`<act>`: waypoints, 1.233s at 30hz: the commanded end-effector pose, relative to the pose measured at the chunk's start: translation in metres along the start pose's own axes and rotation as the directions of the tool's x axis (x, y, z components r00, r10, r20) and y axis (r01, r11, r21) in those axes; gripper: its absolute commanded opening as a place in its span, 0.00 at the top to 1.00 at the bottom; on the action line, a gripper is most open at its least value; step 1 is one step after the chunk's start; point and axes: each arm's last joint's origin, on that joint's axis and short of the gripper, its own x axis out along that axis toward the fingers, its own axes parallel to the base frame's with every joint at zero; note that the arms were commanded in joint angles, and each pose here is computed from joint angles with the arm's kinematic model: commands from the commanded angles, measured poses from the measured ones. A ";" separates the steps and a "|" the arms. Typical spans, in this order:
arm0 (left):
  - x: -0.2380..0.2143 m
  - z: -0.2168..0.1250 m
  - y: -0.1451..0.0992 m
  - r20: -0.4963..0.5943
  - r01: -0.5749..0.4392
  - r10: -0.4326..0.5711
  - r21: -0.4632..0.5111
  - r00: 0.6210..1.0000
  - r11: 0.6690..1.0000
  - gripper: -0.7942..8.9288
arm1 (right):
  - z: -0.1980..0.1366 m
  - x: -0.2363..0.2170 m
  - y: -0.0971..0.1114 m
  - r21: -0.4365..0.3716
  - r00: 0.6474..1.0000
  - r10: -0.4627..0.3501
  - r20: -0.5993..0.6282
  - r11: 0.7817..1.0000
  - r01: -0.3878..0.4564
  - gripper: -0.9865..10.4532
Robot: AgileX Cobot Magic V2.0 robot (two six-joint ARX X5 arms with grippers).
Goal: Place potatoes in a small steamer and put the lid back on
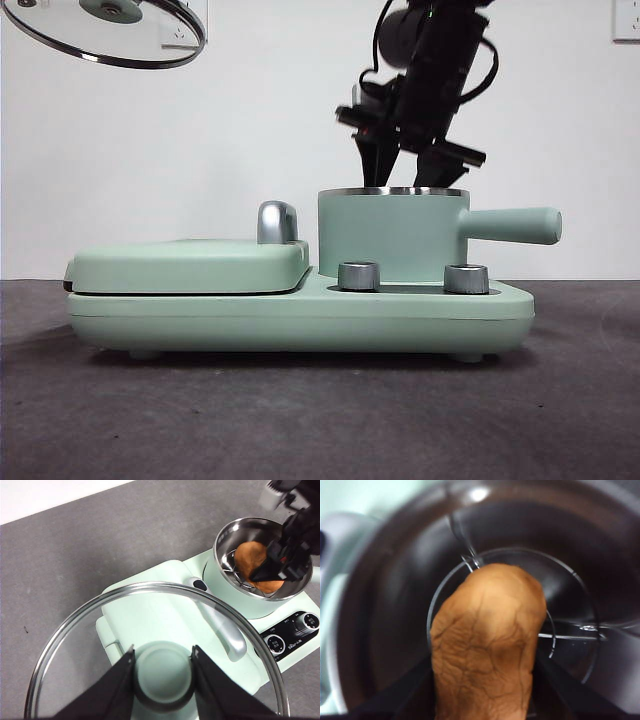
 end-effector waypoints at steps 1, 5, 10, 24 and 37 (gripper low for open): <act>-0.005 0.007 -0.001 0.052 -0.002 0.001 0.009 0.999 1.000 0.90 | 0.004 0.002 0.001 -0.027 1.000 0.002 0.009 1.000 -0.001 0.72; -0.005 0.007 -0.001 0.053 -0.002 0.001 0.010 0.999 1.000 0.90 | 0.004 0.002 0.001 -0.025 1.000 0.001 0.005 1.000 -0.001 0.70; -0.005 0.007 -0.001 0.054 -0.001 0.001 0.010 0.999 1.000 0.90 | 0.006 -0.003 0.001 -0.025 1.000 0.003 0.015 1.000 -0.002 0.60; 0.011 0.010 0.001 0.050 0.058 -0.058 0.001 0.997 0.998 0.90 | 0.006 -0.098 0.024 -0.048 0.996 0.009 0.087 0.999 -0.005 0.57; 0.033 0.017 -0.015 0.059 0.125 -0.127 0.039 0.990 0.991 0.90 | -0.051 -0.190 0.038 -0.115 0.978 0.030 0.206 0.993 -0.006 0.57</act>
